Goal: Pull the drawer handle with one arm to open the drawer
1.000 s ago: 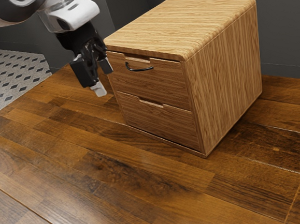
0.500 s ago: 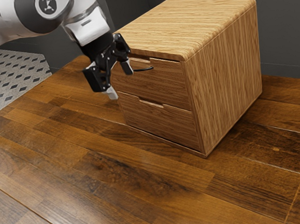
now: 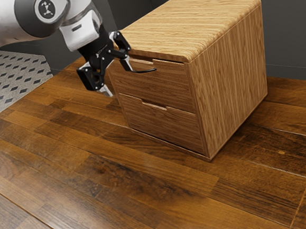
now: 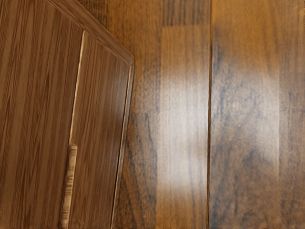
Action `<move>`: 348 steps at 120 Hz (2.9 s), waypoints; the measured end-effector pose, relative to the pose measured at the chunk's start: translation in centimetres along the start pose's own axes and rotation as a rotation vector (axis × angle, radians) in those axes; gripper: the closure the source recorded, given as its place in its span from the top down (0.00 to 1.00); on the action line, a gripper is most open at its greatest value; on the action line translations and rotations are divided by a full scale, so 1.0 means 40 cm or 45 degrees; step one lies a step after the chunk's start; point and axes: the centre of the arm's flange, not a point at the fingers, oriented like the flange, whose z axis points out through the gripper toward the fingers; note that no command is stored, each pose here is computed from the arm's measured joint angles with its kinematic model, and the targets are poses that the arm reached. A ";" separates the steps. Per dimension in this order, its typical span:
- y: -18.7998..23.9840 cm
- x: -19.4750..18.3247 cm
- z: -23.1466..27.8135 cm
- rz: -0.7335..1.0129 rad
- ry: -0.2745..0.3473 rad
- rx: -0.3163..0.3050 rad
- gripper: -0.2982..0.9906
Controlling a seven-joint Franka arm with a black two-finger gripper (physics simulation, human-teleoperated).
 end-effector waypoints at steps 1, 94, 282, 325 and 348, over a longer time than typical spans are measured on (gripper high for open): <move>0.000 -0.002 0.000 0.002 -0.001 0.000 0.77; -0.038 -0.057 0.042 0.135 -0.018 0.051 0.77; -0.086 -0.062 0.078 0.122 -0.037 0.145 0.51; -0.083 -0.062 0.079 0.090 -0.029 0.136 0.37; -0.074 -0.060 0.084 0.068 -0.021 0.114 0.33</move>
